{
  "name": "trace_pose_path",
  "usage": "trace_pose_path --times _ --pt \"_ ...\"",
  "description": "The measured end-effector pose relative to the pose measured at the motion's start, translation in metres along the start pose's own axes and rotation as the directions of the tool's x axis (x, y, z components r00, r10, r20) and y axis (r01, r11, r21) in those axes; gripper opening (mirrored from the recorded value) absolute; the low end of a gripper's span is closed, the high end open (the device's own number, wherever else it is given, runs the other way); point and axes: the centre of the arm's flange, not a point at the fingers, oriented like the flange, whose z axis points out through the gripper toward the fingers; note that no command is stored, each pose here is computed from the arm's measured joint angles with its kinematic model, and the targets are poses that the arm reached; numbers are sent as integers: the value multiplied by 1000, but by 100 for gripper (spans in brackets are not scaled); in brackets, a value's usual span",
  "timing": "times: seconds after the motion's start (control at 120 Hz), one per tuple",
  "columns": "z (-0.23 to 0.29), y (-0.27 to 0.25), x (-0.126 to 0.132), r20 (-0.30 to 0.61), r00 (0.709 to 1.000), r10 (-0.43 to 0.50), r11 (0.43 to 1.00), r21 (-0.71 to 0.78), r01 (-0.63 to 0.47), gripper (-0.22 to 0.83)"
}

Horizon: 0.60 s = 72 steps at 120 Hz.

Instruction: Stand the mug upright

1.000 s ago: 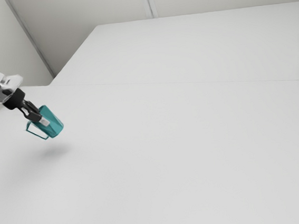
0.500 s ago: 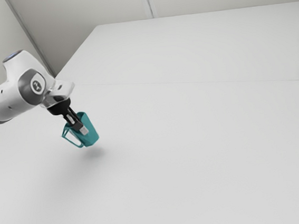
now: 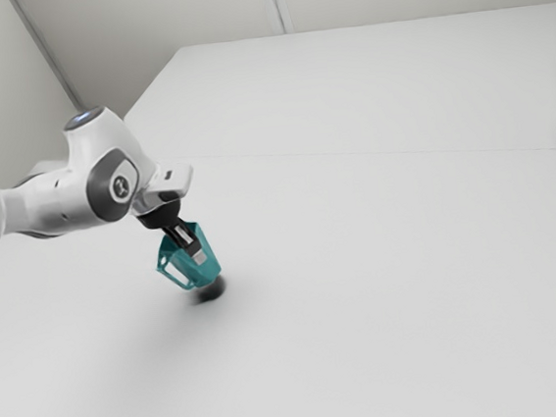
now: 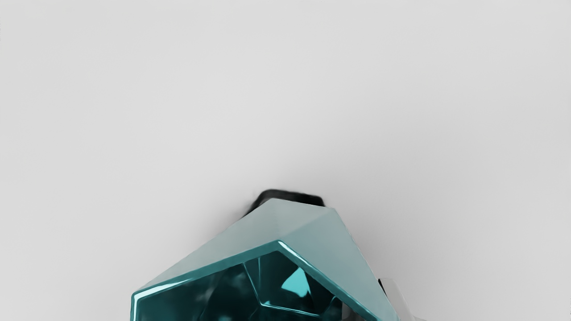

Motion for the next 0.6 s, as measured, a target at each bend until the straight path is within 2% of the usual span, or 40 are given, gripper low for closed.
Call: trace_pose_path --times 0.35,0.525,0.6 --pt "27 23 11 -15 997 -75 997 -4 75 -17" --pt "28 23 10 -18 993 -113 994 -2 113 20" --pt "19 18 7 -24 991 -134 991 14 134 32"
